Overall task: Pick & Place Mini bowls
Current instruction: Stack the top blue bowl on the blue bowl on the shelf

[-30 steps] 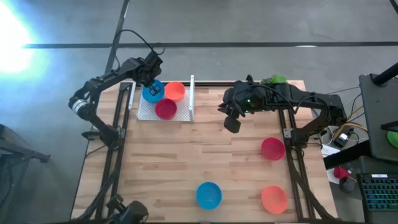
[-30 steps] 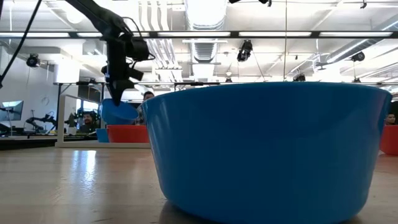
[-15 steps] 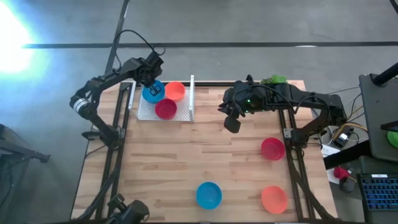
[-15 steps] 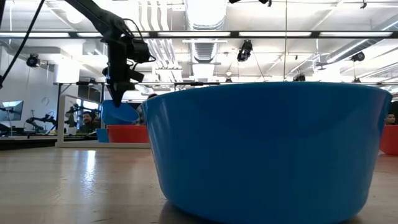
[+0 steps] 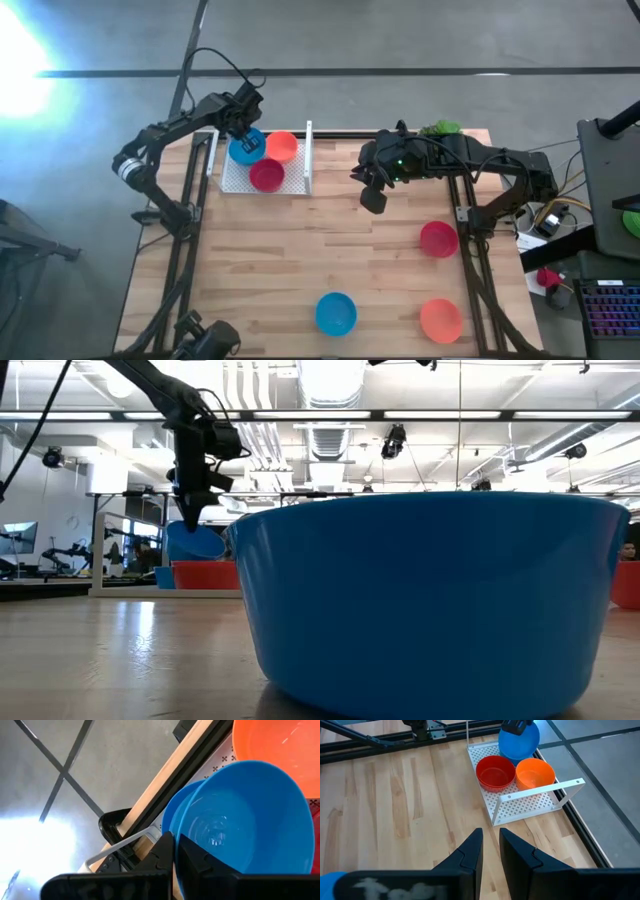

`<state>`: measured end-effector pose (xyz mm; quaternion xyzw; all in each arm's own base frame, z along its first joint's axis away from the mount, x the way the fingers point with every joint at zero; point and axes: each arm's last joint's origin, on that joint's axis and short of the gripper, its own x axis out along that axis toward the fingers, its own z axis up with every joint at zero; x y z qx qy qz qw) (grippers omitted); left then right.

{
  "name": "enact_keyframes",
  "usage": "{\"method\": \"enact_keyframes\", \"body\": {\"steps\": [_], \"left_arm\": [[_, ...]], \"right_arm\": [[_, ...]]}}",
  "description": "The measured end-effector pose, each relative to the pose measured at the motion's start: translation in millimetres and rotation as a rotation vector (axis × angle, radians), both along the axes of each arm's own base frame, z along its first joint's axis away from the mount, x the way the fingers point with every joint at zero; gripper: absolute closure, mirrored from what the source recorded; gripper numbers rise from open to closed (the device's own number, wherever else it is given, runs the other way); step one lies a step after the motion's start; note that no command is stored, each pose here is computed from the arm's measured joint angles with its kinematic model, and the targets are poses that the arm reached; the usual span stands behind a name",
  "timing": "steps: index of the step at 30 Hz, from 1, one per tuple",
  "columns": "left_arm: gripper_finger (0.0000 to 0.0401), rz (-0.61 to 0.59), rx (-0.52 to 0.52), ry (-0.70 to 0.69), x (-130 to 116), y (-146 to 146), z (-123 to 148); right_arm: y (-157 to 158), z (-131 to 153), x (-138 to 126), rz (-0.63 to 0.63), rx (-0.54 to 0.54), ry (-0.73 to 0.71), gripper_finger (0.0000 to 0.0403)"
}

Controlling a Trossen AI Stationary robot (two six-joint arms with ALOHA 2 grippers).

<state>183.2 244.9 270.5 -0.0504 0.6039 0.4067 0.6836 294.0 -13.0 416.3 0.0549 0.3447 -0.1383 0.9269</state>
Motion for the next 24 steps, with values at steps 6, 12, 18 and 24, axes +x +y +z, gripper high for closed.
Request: {"method": "enact_keyframes", "body": {"steps": [6, 12, 18, 24], "left_arm": [[0.0389, 0.0, 0.004, -0.003, 0.3, 0.4, 0.2], [0.0389, 0.003, 0.006, -0.006, 0.4, 0.5, 0.2], [0.0389, 0.006, 0.006, -0.008, 0.4, 0.5, 0.3], [0.036, 0.02, 0.008, -0.015, 0.4, 0.5, 0.3]], "right_arm": [[0.0, 0.0, 0.0, -0.01, 0.012, -0.003, 0.0344], [0.0, 0.0, 0.1, -0.01, 0.011, -0.004, 0.0344], [0.0, 0.1, 0.1, -0.01, 0.011, -0.004, 0.0344], [0.0, 0.0, 0.2, -0.01, 0.011, -0.004, 0.0344]]}}
